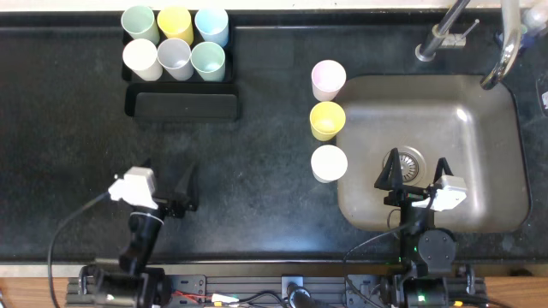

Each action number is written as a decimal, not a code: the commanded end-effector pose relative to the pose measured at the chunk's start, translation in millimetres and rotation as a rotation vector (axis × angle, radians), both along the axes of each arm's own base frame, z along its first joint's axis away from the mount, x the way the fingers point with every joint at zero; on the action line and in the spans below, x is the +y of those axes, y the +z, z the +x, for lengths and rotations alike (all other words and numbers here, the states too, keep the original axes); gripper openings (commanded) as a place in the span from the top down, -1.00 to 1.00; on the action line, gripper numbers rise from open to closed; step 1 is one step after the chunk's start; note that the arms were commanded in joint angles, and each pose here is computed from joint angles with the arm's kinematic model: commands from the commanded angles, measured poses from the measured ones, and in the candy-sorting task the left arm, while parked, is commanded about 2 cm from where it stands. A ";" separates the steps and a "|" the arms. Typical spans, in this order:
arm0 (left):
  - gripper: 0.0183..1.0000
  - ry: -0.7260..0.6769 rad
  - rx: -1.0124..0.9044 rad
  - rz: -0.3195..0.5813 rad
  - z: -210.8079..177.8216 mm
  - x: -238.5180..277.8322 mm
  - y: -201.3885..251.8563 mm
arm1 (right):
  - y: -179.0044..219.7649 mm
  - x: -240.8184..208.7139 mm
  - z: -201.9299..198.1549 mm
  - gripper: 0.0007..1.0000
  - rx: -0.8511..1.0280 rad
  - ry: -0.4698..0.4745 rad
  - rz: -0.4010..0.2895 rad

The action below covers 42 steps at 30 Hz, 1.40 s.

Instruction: Store Cups

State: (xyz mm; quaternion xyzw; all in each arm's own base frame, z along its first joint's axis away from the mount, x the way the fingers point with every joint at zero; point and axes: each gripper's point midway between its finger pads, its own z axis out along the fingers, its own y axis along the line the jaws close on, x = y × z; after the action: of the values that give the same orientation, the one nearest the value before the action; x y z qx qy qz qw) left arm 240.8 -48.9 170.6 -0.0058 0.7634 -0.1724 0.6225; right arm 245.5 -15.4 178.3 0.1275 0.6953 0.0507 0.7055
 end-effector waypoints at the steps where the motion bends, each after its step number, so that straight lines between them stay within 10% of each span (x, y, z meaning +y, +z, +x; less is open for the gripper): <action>1: -1.00 -0.164 0.200 -0.279 7.1 -36.9 56.3 | -2.7 -0.5 0.2 -1.00 -0.003 0.000 0.004; 9: -1.00 -0.166 0.673 -0.294 77.9 -65.9 109.2 | -2.7 -0.5 0.2 -1.00 -0.003 0.000 0.004; 16: -1.00 -0.226 0.825 -0.110 144.2 -155.2 118.9 | -2.7 -0.5 0.2 -0.99 -0.003 0.000 0.004; 27: -1.00 -0.134 0.895 0.086 196.4 -276.5 34.1 | -2.7 -0.5 0.2 -0.99 -0.003 0.000 0.004; 42: -1.00 -0.021 0.966 0.039 238.1 -277.7 -31.8 | -2.7 -0.5 0.2 -1.00 -0.003 0.000 0.004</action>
State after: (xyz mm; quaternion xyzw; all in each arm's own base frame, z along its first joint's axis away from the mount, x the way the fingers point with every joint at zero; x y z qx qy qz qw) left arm 466.7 -331.8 132.4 -0.0370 0.9733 -0.1376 0.1800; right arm 245.4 -15.4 178.7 0.1275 0.6946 0.0511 0.7062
